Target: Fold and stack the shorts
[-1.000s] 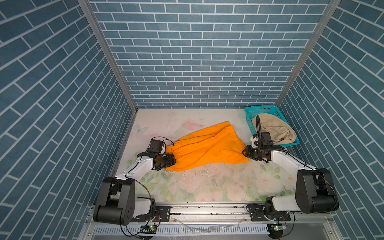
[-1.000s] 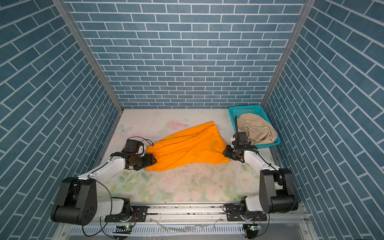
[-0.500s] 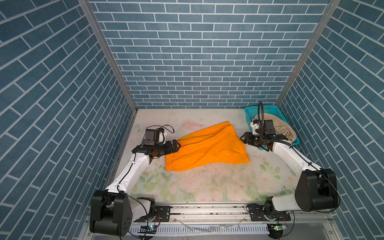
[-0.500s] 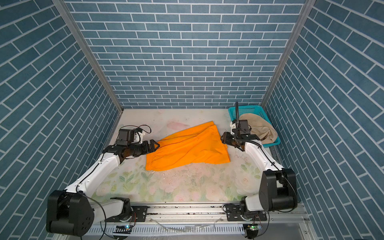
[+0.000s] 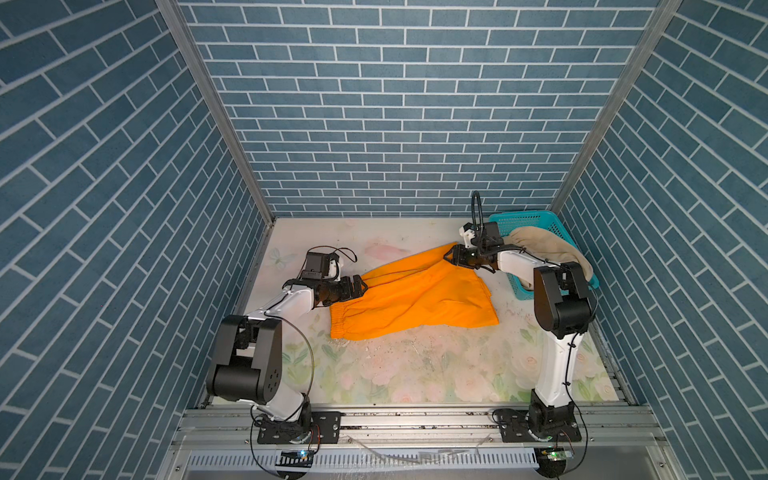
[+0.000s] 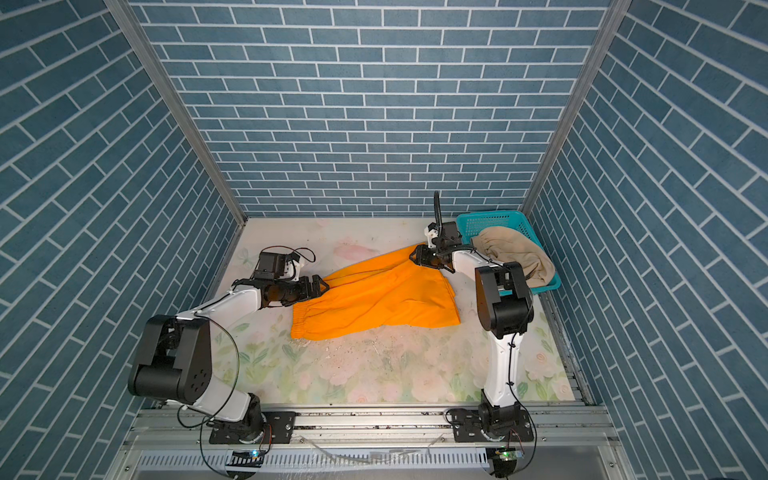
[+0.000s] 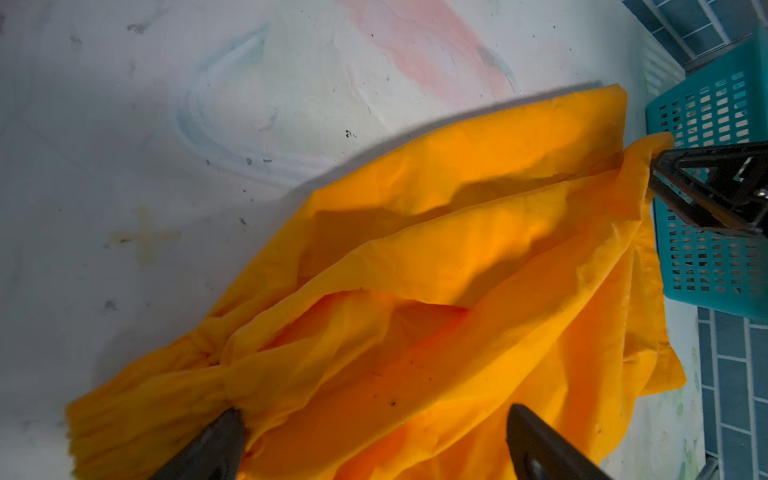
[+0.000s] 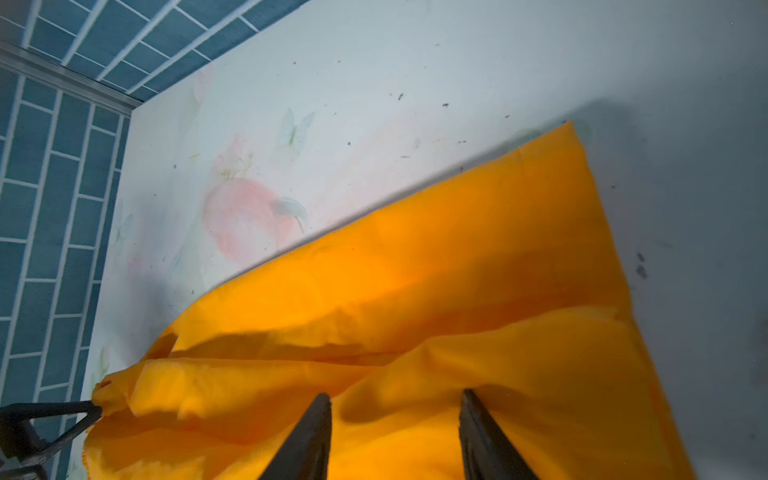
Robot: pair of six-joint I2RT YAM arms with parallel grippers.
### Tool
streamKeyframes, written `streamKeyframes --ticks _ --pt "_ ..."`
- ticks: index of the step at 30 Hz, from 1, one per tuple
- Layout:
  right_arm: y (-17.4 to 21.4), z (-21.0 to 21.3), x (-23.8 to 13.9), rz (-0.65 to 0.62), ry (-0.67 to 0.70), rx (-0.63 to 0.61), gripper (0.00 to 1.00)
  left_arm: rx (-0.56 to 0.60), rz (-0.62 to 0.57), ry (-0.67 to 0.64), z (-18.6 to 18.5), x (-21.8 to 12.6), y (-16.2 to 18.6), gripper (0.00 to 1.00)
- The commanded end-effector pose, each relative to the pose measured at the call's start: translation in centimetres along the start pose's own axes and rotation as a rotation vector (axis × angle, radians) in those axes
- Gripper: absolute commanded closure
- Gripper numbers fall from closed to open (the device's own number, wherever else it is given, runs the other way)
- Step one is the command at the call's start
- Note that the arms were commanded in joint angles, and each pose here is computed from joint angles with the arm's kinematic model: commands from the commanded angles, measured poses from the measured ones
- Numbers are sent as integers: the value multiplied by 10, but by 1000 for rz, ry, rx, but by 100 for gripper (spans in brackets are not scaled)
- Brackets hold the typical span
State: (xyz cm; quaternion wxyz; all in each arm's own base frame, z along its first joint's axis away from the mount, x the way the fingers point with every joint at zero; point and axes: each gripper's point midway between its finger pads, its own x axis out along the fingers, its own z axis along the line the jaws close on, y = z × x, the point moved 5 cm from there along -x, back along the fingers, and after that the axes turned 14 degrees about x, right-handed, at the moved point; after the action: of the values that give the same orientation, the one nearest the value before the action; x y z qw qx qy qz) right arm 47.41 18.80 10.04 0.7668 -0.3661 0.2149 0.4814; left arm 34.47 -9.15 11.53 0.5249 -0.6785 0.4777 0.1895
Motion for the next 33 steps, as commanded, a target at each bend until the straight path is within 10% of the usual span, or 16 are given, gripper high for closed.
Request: streamKeyframes --ticks 1,10,17,24,33 --pt "-4 -13 9 5 72 13 49 11 22 -96 14 8 0 0" --pt "-12 -14 -5 -4 141 -43 46 -3 13 -92 8 -5 -4 0" --pt "-2 64 -85 -124 33 -276 40 29 -106 -173 -19 -92 -34 0" --pt "116 144 -120 -94 0 -618 37 -129 -159 -205 -5 -173 -2 0" --pt "251 208 -89 -52 28 -1054 26 -303 -101 -165 26 -181 31 0"
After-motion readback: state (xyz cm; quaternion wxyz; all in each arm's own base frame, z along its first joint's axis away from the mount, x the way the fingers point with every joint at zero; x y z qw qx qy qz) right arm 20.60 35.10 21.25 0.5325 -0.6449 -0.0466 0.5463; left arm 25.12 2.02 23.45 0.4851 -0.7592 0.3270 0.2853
